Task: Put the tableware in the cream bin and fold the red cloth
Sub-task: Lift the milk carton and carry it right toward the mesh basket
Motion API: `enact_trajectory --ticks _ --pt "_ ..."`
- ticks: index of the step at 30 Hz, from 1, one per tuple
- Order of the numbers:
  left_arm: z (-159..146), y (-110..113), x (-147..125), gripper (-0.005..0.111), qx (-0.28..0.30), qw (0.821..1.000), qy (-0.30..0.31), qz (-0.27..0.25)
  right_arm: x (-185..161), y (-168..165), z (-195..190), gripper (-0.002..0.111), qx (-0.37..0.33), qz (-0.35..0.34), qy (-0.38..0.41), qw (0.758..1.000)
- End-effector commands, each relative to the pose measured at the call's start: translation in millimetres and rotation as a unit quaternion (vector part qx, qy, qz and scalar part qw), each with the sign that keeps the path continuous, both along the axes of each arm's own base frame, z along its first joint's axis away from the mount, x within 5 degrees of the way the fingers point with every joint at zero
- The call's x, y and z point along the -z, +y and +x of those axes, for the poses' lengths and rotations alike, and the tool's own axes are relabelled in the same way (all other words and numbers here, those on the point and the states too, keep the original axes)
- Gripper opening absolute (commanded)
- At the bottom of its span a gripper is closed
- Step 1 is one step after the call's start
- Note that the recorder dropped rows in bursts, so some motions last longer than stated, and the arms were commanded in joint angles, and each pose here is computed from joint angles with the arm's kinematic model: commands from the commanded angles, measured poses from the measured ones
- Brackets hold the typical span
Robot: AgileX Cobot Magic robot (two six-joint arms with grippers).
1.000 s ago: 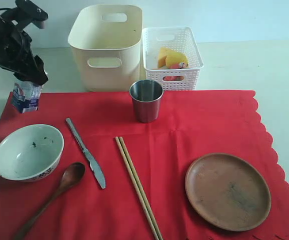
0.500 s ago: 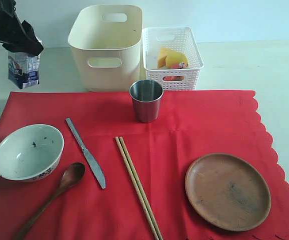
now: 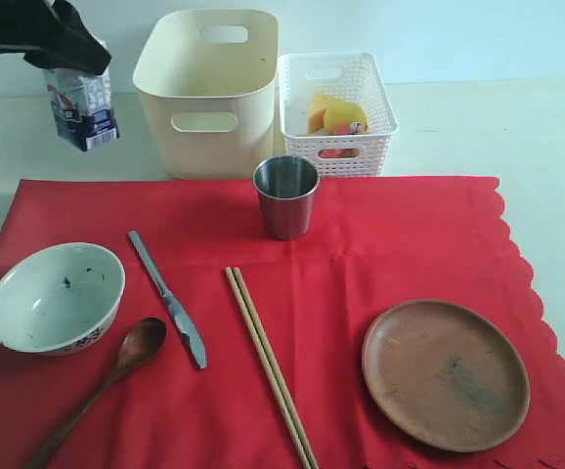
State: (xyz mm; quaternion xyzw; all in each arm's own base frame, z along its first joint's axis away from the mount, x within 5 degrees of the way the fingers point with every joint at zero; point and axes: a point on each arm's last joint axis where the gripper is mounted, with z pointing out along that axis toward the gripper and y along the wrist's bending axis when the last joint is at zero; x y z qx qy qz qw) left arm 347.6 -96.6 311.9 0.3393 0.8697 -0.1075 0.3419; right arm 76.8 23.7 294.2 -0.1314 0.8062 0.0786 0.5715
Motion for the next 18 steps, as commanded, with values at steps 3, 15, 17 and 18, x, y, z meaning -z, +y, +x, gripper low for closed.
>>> enact_trajectory --ticks 3,15,17,18 --pt "-3.2 -27.2 -17.1 0.000 0.035 0.997 -0.069 -0.023 0.7 -0.2 -0.2 0.000 0.001 0.001 -0.003 1.000" --pt "-6.1 -74.4 -32.5 0.000 0.055 0.978 -0.197 -0.033 0.2 -0.2 0.0 0.000 0.001 0.002 -0.006 1.000" --pt "-6.5 -82.4 -34.4 0.000 0.053 0.974 -0.217 -0.038 0.0 -0.2 0.1 0.000 0.001 0.002 -0.007 1.000" --pt "-6.6 -86.4 -35.6 0.000 0.051 0.971 -0.229 -0.042 0.0 -0.2 0.1 0.000 0.001 0.002 -0.007 1.000"
